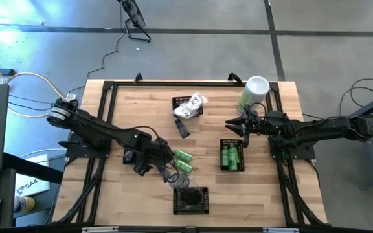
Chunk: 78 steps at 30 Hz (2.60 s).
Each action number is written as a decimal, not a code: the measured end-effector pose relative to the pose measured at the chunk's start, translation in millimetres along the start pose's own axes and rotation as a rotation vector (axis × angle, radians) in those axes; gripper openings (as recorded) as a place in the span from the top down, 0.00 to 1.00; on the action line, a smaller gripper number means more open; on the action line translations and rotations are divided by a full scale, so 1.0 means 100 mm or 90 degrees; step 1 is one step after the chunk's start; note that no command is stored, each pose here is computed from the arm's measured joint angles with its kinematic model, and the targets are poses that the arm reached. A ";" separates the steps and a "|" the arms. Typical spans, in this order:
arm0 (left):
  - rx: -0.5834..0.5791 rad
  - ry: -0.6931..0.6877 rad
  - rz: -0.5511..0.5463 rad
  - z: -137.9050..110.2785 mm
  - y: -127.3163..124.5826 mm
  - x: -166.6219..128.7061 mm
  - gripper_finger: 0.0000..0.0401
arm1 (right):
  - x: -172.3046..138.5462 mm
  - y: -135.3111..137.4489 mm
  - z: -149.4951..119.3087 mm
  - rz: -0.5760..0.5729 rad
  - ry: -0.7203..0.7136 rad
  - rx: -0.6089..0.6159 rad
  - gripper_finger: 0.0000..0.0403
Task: Pick & Place Travel size toiletries
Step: Put the blue bottle into the middle left black bin
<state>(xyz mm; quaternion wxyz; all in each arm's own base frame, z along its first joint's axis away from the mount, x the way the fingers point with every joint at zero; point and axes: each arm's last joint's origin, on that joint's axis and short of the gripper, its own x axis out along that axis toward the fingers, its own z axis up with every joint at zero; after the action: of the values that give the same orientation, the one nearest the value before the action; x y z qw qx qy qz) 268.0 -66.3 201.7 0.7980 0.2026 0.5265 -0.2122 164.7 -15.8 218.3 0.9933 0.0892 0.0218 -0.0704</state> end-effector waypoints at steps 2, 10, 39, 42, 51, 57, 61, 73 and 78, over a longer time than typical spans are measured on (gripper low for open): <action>-0.001 0.006 -0.002 0.00 0.00 0.04 0.25 | 0.00 0.00 0.00 0.000 0.000 -0.002 0.80; -0.004 0.026 -0.009 0.00 0.01 0.14 0.25 | 0.00 0.00 0.00 0.000 0.000 -0.014 0.80; -0.003 0.039 -0.022 0.01 0.02 0.32 0.25 | 0.00 0.00 0.00 0.000 0.000 -0.014 0.80; -0.003 0.037 -0.022 0.01 0.02 0.32 0.25 | 0.00 0.00 0.00 0.000 0.000 -0.014 0.80; -0.006 0.048 -0.047 0.01 0.01 0.45 0.25 | 0.00 0.00 0.00 0.000 -0.001 -0.014 0.80; -0.008 0.049 -0.050 0.02 0.02 0.49 0.25 | 0.00 0.00 0.00 0.000 0.002 -0.014 0.80; -0.009 0.055 -0.046 0.03 0.02 0.48 0.25 | 0.00 0.00 0.00 -0.001 0.002 -0.016 0.80; -0.005 0.061 -0.040 0.02 0.03 0.48 0.42 | 0.00 0.00 -0.01 -0.001 0.003 -0.016 0.80; -0.005 0.061 -0.041 0.02 0.03 0.48 0.52 | 0.00 0.00 -0.01 -0.001 0.004 -0.016 0.80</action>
<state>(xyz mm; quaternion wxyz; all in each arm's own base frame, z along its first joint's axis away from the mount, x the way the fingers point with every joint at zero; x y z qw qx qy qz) 288.2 -71.2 158.2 0.7653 0.1924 0.5714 -0.2254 164.7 -15.8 217.7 0.9942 0.0765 0.0257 -0.0705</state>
